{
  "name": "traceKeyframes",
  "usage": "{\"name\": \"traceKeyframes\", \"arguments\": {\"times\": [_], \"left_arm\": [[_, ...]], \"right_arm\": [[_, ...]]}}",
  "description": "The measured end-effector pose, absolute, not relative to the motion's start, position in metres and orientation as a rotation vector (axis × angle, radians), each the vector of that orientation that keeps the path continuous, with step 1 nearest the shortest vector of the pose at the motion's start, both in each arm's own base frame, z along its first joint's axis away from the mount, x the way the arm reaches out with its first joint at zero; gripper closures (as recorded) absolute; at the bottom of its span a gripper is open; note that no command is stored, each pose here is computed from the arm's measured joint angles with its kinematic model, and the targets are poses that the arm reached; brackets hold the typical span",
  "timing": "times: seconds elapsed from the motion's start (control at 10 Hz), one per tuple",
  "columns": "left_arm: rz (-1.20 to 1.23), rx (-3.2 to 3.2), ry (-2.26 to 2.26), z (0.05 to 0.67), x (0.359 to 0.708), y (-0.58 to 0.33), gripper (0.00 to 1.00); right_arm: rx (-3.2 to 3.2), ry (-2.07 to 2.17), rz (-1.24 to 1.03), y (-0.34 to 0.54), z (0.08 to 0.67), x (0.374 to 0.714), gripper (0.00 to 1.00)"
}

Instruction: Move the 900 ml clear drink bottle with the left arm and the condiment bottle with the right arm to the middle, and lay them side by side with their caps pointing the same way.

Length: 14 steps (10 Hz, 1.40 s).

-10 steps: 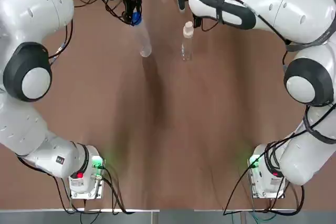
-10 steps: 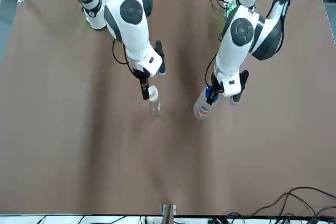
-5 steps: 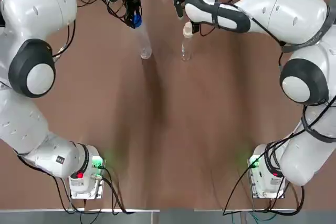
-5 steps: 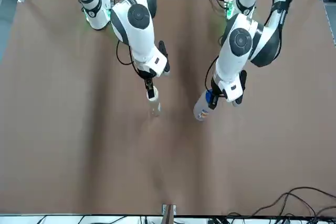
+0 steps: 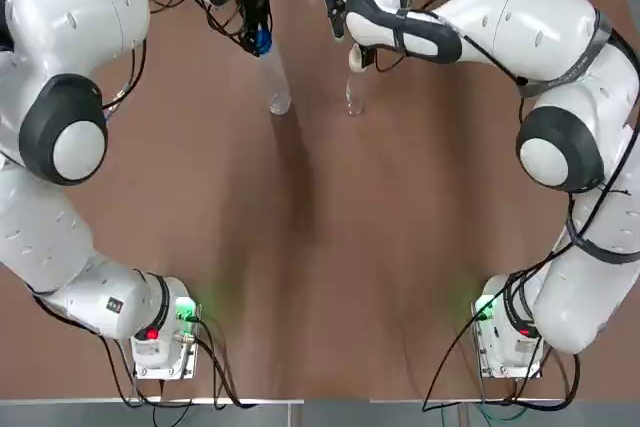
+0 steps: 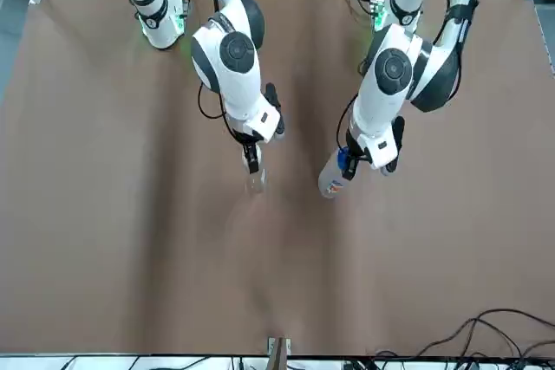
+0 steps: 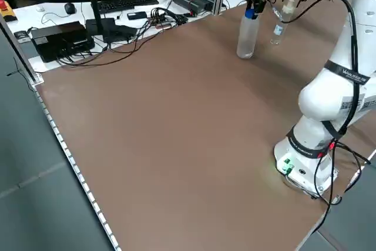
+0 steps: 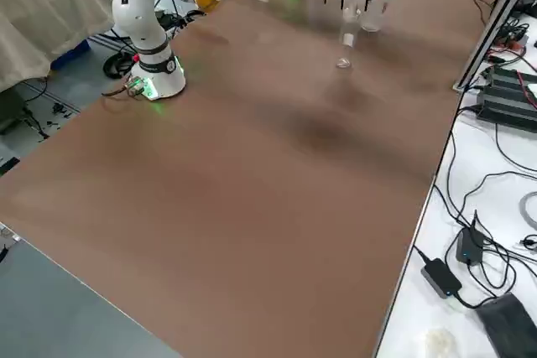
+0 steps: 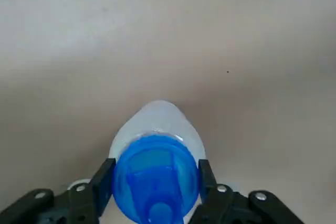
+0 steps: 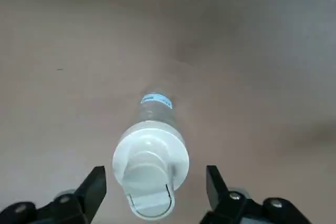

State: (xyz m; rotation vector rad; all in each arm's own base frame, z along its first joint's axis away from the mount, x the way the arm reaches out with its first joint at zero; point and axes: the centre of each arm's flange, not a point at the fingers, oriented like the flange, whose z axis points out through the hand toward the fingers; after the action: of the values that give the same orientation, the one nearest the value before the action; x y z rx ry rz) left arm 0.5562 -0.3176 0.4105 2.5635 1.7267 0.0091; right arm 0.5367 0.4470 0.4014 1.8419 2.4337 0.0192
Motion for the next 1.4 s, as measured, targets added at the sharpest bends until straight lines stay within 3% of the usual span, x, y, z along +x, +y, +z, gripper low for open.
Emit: {"name": "traceKeyframes", "arguments": {"times": [0.3, 0.7, 1.3, 1.4], "left_arm": [[0.013, 2.554, 1.728, 0.413, 0.56, -0.318, 0.33], [0.013, 2.548, 1.734, 0.411, 0.566, -0.317, 0.33], [0.02, 2.544, 1.746, 0.407, 0.574, -0.314, 0.31], [0.03, 2.545, 1.746, 0.407, 0.577, -0.313, 0.19]], "right_arm": [[1.826, 2.458, -0.013, 0.449, 0.402, 0.532, 0.3], [1.828, 2.467, -0.015, 0.449, 0.403, 0.532, 0.67], [1.93, 2.444, -0.06, 0.441, 0.41, 0.533, 0.66], [1.997, 2.39, -0.062, 0.44, 0.415, 0.531, 0.66]]}}
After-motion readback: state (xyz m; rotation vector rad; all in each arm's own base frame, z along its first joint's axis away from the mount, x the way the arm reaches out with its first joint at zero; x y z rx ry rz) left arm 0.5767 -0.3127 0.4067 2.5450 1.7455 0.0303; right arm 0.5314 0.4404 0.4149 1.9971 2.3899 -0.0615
